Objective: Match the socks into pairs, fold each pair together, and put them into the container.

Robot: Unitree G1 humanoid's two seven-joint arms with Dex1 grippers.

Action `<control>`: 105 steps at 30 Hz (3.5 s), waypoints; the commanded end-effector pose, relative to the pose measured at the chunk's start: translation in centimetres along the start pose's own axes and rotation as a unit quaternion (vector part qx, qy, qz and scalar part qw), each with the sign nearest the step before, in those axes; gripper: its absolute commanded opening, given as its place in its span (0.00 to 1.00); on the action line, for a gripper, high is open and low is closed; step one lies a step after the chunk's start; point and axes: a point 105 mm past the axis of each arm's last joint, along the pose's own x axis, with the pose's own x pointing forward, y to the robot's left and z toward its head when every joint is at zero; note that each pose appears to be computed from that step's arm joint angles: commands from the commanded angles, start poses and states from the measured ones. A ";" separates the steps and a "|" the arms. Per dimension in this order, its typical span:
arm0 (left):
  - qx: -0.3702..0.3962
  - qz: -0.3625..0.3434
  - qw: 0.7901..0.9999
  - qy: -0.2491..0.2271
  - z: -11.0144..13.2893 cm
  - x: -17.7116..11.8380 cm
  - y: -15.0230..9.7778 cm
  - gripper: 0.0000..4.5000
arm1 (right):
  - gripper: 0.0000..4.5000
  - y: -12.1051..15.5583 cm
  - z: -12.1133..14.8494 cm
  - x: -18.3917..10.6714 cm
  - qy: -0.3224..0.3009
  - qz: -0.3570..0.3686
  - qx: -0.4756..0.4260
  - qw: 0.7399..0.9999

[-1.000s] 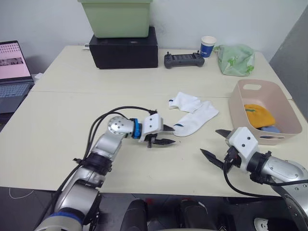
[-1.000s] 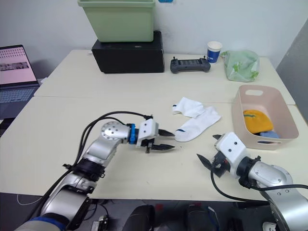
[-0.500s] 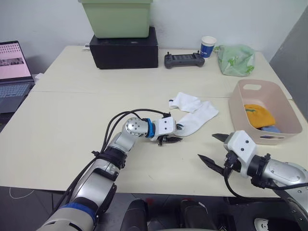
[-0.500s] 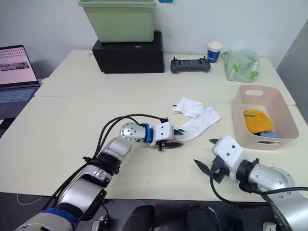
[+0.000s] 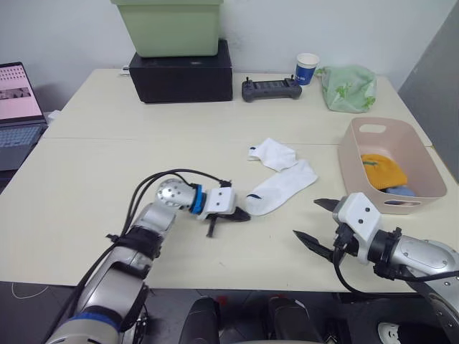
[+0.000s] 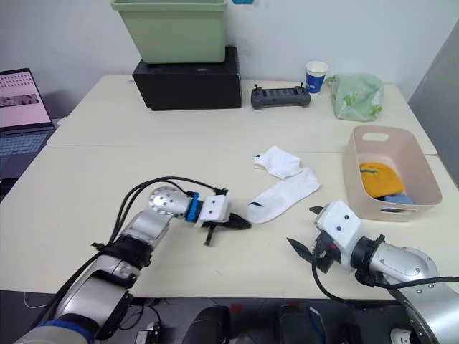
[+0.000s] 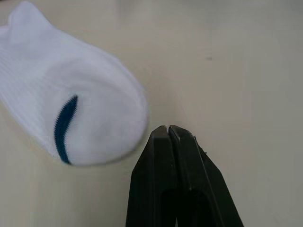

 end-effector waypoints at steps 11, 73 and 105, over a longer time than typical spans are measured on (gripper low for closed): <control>-0.057 0.072 0.996 -0.017 -0.9 -6.5 -2.3 0.01 | 1.00 0.3 1.6 0.1 -0.026 0.022 -0.013 0.999; 0.027 0.064 0.997 0.045 1.9 3.4 4.5 0.01 | 1.00 -0.3 1.8 0.2 -0.032 -0.004 -0.018 0.999; 0.015 0.037 0.999 0.029 -1.5 -9.2 -4.1 0.01 | 1.00 0.6 1.0 5.9 -0.042 0.019 0.085 0.995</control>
